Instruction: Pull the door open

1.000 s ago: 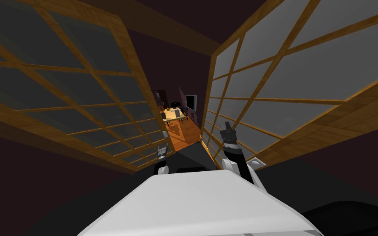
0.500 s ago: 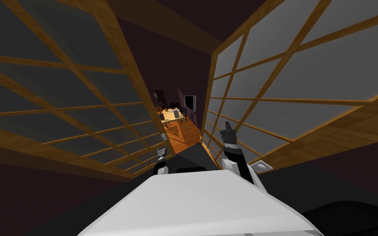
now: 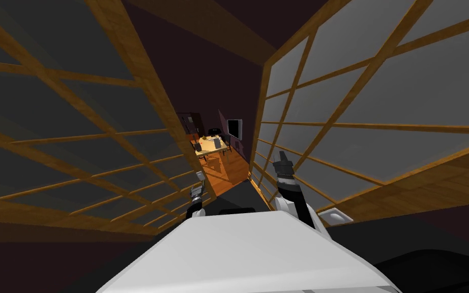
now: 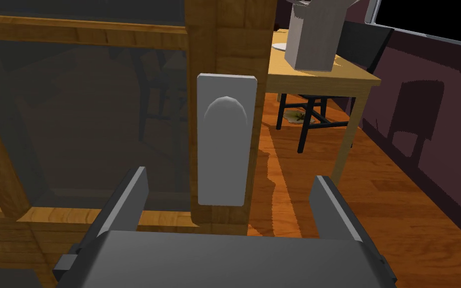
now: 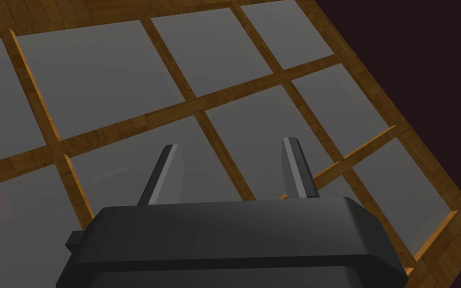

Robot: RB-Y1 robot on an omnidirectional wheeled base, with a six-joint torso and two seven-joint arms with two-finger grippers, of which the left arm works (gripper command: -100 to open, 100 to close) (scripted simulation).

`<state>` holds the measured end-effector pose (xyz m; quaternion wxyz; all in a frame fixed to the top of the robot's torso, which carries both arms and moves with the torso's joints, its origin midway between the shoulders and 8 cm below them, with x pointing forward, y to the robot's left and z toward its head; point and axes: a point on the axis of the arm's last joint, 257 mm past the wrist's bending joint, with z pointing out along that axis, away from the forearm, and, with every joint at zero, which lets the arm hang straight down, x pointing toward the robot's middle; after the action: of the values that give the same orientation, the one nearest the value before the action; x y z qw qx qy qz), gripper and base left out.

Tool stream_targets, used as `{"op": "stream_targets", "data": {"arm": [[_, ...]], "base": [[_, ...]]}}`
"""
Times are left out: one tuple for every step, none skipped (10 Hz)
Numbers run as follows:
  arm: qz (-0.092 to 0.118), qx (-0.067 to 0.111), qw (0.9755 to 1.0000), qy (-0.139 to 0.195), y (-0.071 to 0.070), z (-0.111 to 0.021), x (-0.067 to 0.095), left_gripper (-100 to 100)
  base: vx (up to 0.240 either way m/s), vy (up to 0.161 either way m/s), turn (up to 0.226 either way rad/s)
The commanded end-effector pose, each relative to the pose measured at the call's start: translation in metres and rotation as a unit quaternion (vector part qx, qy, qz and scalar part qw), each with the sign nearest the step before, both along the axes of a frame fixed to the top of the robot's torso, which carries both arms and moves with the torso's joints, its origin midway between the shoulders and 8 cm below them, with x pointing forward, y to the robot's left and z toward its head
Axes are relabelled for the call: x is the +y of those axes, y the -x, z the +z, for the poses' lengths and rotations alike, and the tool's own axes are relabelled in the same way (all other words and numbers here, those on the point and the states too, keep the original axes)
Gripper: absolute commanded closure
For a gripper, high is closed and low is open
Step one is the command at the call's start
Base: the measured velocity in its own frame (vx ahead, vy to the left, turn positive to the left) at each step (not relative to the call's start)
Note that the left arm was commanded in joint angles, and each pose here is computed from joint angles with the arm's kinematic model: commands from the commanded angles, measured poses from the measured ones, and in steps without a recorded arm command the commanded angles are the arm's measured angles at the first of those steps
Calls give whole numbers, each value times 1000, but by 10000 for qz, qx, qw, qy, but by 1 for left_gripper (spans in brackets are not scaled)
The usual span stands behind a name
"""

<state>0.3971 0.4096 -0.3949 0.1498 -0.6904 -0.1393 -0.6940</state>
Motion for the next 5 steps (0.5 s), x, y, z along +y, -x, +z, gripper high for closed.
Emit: {"op": "stream_targets", "data": {"arm": [[48,7,10000,10,8,-3,12,-100],[95,10,10000,11,15,-4,25,-100],[118,11,9999,12,19,-4,31,-100],[140,12,9999,12,22,-4,37,-100],[162,12,9999,12,25,-4,42,-100]], "base": [[181,7,-67],[161,-13,-77],[132,15,-49],[105,16,-41],[97,7,-46]]}}
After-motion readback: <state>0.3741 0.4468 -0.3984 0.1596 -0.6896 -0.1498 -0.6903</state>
